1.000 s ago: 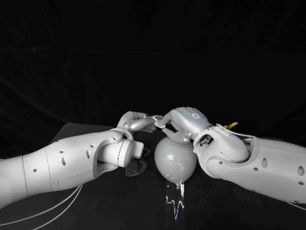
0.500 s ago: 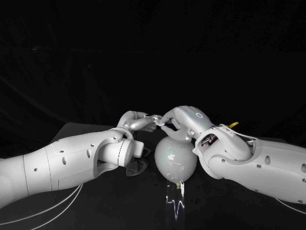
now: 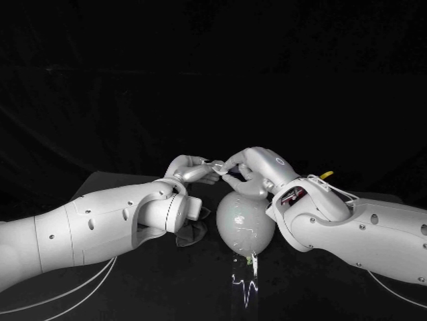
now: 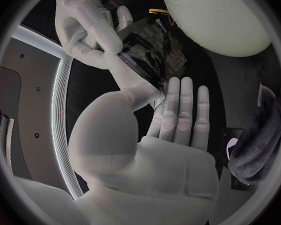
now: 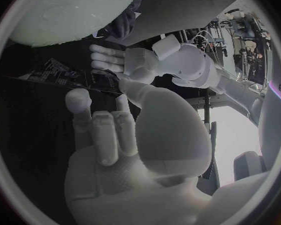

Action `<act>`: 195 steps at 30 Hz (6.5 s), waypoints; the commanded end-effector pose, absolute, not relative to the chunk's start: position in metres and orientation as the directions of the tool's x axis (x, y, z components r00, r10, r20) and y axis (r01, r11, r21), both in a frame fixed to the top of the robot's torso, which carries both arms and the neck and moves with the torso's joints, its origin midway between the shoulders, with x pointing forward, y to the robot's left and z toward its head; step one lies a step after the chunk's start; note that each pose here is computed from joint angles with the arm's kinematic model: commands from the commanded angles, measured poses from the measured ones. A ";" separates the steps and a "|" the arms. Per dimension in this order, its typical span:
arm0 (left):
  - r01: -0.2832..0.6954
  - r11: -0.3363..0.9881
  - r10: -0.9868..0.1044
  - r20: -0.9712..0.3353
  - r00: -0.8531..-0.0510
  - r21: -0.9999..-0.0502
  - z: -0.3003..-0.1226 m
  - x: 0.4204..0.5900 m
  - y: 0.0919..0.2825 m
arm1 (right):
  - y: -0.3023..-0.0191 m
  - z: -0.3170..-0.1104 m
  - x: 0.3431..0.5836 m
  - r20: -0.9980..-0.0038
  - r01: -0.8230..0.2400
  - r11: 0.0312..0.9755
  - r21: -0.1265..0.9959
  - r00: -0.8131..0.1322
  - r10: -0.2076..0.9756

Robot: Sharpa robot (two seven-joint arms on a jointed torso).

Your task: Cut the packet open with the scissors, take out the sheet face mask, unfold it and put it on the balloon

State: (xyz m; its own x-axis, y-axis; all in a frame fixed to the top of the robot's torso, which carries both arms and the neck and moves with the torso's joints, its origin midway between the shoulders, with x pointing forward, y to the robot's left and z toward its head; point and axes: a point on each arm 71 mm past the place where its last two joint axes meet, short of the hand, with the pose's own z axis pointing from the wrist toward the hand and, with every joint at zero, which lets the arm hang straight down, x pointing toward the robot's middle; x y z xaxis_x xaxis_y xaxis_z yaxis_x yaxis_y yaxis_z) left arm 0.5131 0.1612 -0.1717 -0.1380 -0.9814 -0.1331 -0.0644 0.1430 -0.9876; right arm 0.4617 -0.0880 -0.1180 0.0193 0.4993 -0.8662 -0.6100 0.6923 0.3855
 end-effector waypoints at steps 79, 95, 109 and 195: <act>-0.369 0.152 -0.973 -0.072 -0.221 -0.917 -0.201 0.440 0.345 | -0.175 -0.090 0.497 -0.398 -0.283 0.353 0.892 -0.121 0.909; -0.384 0.537 -0.728 -0.183 -0.660 -0.751 -0.212 0.440 0.377 | -0.177 -0.092 0.498 -0.410 -0.279 0.364 0.889 -0.127 0.903; -0.416 0.627 -0.720 -0.287 -0.631 -0.658 -0.217 0.452 0.389 | -0.175 -0.094 0.499 -0.423 -0.283 0.374 0.883 -0.135 0.896; -0.037 -0.143 -0.864 0.142 -0.484 -0.989 -0.162 0.518 0.191 | -0.151 -0.108 0.480 -0.460 -0.281 0.370 0.886 -0.429 0.777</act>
